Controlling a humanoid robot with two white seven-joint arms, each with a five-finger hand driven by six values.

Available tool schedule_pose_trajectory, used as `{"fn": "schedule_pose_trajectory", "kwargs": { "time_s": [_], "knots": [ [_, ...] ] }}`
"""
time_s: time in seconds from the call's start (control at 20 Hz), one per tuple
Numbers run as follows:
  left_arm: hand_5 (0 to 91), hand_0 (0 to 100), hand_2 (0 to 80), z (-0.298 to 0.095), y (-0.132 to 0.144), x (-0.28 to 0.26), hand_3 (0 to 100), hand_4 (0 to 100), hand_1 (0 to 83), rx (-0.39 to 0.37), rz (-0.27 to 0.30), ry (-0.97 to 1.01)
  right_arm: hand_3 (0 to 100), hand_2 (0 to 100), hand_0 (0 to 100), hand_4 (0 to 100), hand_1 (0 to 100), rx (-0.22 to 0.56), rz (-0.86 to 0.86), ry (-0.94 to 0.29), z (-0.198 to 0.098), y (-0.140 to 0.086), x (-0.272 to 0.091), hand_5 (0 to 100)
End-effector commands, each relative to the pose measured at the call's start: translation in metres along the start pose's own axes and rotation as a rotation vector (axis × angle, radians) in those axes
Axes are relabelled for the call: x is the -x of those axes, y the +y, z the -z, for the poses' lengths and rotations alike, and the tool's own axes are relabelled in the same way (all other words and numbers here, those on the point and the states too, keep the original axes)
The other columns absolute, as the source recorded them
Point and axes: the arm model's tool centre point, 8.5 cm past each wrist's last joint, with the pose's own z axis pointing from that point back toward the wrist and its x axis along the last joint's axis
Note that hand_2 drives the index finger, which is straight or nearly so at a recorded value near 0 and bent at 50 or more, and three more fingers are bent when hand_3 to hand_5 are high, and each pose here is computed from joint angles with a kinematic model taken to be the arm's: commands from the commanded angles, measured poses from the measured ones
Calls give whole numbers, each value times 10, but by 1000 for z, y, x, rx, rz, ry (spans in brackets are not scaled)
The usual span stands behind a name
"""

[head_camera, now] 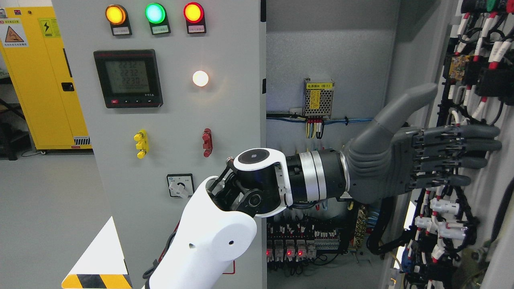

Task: Open door with both hands
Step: 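Push the ajar switch-lined door outward with the left hand, then sweep the left arm farther to swing the switch-lined door wide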

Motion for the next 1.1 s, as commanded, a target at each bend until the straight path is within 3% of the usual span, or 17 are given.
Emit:
{"fn": "schedule_pose_trajectory", "kwargs": {
  "time_s": [0.0,0.5,0.85,1.05],
  "knots": [
    [0,0,0,19,-20,4,0,0,0,57,14,-3,0,0,202,0,123,28,-17,-3,0,-18,-2,0],
    [0,0,0,47,-34,3,0,0,0,108,68,51,0,0,202,0,122,25,-17,-3,0,-16,-2,0],
    [0,0,0,66,-27,10,0,0,0,-22,59,87,0,0,201,0,123,25,-17,-3,0,-16,-2,0],
    [0,0,0,68,-30,11,0,0,0,-8,43,79,0,0,201,0,123,27,-17,-1,0,-17,-1,0]
  ]
}}
